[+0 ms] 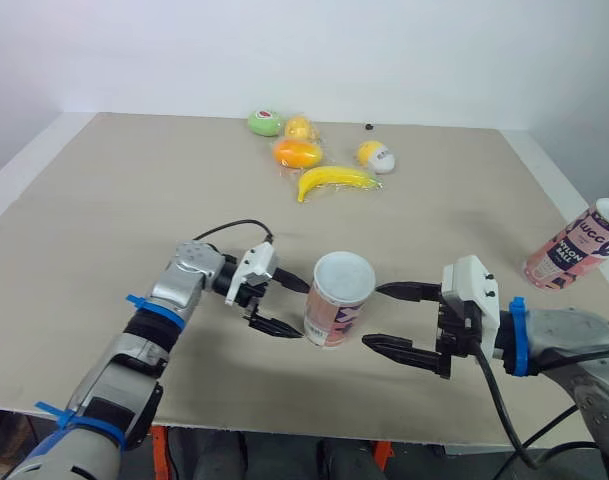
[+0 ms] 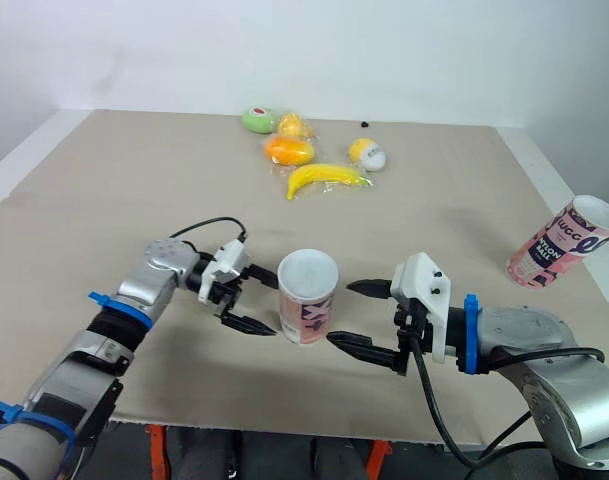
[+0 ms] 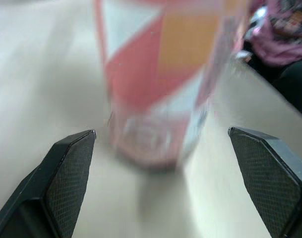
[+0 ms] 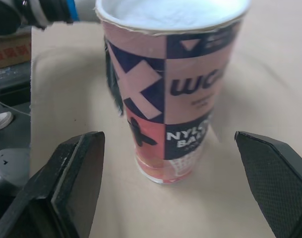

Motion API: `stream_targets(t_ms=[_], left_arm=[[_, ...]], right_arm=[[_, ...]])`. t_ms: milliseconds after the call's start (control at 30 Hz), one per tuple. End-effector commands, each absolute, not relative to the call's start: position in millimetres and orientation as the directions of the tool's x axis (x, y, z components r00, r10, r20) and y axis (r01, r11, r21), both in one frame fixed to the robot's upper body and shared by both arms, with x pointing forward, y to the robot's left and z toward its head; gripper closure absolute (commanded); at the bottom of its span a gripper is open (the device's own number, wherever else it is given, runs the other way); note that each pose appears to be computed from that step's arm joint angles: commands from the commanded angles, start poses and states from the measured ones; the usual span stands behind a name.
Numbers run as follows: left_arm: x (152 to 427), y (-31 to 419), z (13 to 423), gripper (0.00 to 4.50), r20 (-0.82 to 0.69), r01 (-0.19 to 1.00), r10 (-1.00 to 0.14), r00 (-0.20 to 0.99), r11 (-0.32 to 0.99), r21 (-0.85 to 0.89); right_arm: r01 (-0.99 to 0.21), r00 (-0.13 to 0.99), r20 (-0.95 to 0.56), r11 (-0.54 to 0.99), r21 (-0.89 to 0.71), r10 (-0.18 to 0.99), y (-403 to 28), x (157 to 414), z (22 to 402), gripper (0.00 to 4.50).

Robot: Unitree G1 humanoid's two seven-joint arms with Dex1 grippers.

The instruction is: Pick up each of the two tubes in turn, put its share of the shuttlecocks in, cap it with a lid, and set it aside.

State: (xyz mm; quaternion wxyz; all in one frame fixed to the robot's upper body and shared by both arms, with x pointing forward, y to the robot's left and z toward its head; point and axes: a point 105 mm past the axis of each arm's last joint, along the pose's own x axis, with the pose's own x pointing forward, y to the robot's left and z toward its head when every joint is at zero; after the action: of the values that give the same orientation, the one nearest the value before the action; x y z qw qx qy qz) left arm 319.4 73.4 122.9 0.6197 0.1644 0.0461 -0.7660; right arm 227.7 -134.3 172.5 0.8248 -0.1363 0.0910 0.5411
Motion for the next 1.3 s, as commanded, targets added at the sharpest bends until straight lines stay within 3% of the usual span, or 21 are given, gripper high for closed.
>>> stream_targets(t_ms=[33, 300, 533, 833, 933, 1000, 1200, 1300], left_arm=[[320.4, 85.8, 142.1, 0.05, -0.278, 0.959, -0.949, -0.146, -0.205, 0.194], [300.1, 105.1, 190.8, 0.05, -0.116, 0.947, -0.983, -0.142, -0.169, 0.274], [287.7, 104.9, 188.9, 0.05, -0.137, 0.944, -0.980, -0.141, -0.175, 0.280], [290.9, 114.8, 191.7, 0.05, -0.155, 0.949, -0.982, -0.111, -0.151, 0.277], [292.8, 115.9, 194.8, 0.00, -0.147, 0.948, -0.985, -0.092, -0.132, 0.290], [294.2, 116.1, 197.0, 0.00, -0.133, 0.949, -0.988, -0.079, -0.115, 0.292], [304.4, 104.2, 221.5, 0.00, 0.004, 0.967, -1.000, -0.031, -0.029, 0.253], [308.5, 96.5, 235.2, 0.00, 0.045, 0.968, -0.999, -0.022, -0.010, 0.251]], right_arm=[[-0.924, 0.379, -0.276, 0.344, -0.170, 0.883, -126.0, 227.0, 178.5, 0.00], [-0.927, 0.368, -0.277, 0.326, -0.184, 0.888, -115.8, 243.3, 170.9, 0.00], [-0.931, 0.352, -0.256, 0.309, -0.193, 0.900, -107.3, 256.1, 167.3, 0.00], [-0.952, 0.291, -0.223, 0.257, -0.169, 0.930, -93.9, 258.1, 163.3, 0.00], [-0.951, 0.296, -0.200, 0.267, -0.159, 0.934, -94.3, 258.8, 165.7, 0.68], [-0.945, 0.312, -0.187, 0.284, -0.163, 0.931, -96.2, 260.9, 168.9, 1.43], [-0.918, 0.381, -0.138, 0.356, -0.173, 0.914, -114.3, 267.5, 185.0, 1.43], [-0.823, 0.553, -0.063, 0.533, -0.198, 0.830, -154.5, 288.9, 206.3, 1.43]])
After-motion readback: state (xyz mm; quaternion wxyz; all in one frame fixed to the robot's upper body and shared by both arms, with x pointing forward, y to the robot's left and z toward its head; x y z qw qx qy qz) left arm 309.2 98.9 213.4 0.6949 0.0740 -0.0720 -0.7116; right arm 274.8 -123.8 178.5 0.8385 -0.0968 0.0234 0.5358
